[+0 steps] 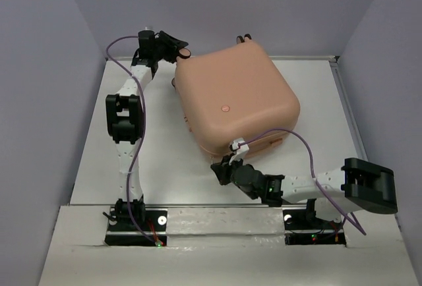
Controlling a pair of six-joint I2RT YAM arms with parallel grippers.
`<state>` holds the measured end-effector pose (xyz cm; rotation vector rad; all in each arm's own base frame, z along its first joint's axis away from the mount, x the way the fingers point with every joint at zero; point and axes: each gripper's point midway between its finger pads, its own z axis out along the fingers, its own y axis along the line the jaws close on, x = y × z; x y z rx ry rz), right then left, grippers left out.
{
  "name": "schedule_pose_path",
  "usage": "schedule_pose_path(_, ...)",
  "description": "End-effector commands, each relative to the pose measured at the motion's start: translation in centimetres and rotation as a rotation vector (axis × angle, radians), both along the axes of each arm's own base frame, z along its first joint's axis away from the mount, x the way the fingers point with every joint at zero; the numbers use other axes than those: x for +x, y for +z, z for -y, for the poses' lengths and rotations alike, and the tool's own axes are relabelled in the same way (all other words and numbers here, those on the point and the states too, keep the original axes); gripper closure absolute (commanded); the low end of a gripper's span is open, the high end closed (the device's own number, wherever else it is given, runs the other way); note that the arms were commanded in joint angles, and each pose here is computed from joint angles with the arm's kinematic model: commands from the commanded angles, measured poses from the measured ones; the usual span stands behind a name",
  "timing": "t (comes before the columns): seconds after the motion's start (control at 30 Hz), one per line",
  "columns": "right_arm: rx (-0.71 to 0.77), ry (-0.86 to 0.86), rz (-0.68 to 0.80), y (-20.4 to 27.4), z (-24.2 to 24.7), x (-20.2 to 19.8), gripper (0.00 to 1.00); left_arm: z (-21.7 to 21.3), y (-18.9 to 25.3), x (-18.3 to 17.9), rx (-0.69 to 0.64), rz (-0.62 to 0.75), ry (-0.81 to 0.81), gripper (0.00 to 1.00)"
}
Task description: Pack the luggage
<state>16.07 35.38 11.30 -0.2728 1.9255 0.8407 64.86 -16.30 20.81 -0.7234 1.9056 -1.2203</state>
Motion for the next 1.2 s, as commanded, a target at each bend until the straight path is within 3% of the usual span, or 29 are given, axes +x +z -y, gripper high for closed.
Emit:
schedule_pose_path(0.0, -0.036, 0.149, -0.080, -1.7, -0.5, -3.6, 0.93, 1.1, 3.4, -1.7, -0.017, 0.093, -0.065, 0.94)
schedule_pose_path(0.1, -0.019, 0.149, -0.080, -1.2, -0.2, -3.4, 0.93, -0.8, 1.9, -3.5, 0.004, 0.089, -0.028, 0.94)
schedule_pose_path(0.13, -0.012, 0.140, -0.080, -1.0, -0.1, -3.0, 0.93, -1.2, 3.9, -3.5, 0.002, 0.142, -0.019, 0.94)
schedule_pose_path(0.17, -0.007, 0.135, -0.080, -0.8, 0.1, -2.7, 0.93, -1.9, 1.2, -4.5, 0.002, 0.090, -0.008, 0.94)
schedule_pose_path(0.3, 0.025, 0.124, -0.069, 0.4, 1.0, -1.3, 0.93, -4.7, 1.7, -7.5, 0.021, 0.134, 0.055, 0.94)
schedule_pose_path(0.33, 0.034, 0.100, -0.053, 1.2, 1.7, -0.3, 0.93, -5.2, -0.7, -8.8, 0.027, 0.088, 0.080, 0.94)
schedule_pose_path(0.4, 0.052, 0.111, -0.053, 1.8, 2.5, 0.6, 0.93, -8.0, 1.4, -10.3, 0.019, 0.162, 0.155, 0.94)
schedule_pose_path(0.43, 0.055, 0.077, -0.040, 2.1, 3.6, 2.3, 0.93, -8.6, -1.4, -12.2, 0.013, 0.105, 0.173, 0.94)
schedule_pose_path(0.5, 0.049, 0.094, -0.022, 2.9, 4.6, 3.2, 0.93, -10.1, 0.3, -14.3, -0.001, 0.161, 0.219, 0.94)
schedule_pose_path(0.53, 0.039, 0.080, -0.014, 3.0, 5.2, 3.9, 0.93, -10.4, -2.2, -16.2, 0.005, 0.107, 0.236, 0.94)
schedule_pose_path(0.6, 0.035, 0.065, 0.005, 4.2, 6.6, 5.6, 0.93, -11.2, -0.7, -18.5, 0.017, 0.156, 0.264, 0.94)
schedule_pose_path(0.63, 0.023, 0.062, 0.027, 4.6, 7.1, 6.2, 0.93, -11.5, -3.0, -20.5, 0.024, 0.107, 0.280, 0.94)
schedule_pose_path(0.7, 0.020, 0.047, 0.043, 5.6, 8.1, 7.6, 0.93, -11.7, -1.4, -23.0, 0.032, 0.160, 0.295, 0.94)
schedule_pose_path(0.73, 0.013, 0.044, 0.050, 5.7, 8.3, 8.0, 0.93, -11.6, -3.1, -24.7, 0.037, 0.126, 0.300, 0.94)
schedule_pose_path(0.8, 0.019, 0.111, 0.043, 5.9, 7.7, 7.0, 0.93, -11.5, -2.8, -26.3, 0.042, 0.140, 0.299, 0.94)
schedule_pose_path(0.93, 0.105, 0.377, -0.049, 3.6, 3.4, -1.8, 0.93, -11.2, -0.5, -27.8, 0.036, 0.179, 0.274, 0.94)
schedule_pose_path(1.0, 0.016, 0.372, -0.108, 0.5, 1.9, -3.4, 0.93, -11.3, 2.2, -27.1, 0.024, 0.216, 0.269, 0.94)
schedule_pose_path(1.07, 0.024, 0.348, -0.146, -0.2, 1.3, -3.6, 0.93, -11.5, 5.5, -26.4, 0.037, 0.272, 0.270, 0.94)
schedule_pose_path(1.17, 0.043, 0.233, -0.077, 0.4, 3.1, -1.9, 0.93, -12.5, 6.1, -26.6, 0.099, 0.272, 0.300, 0.94)
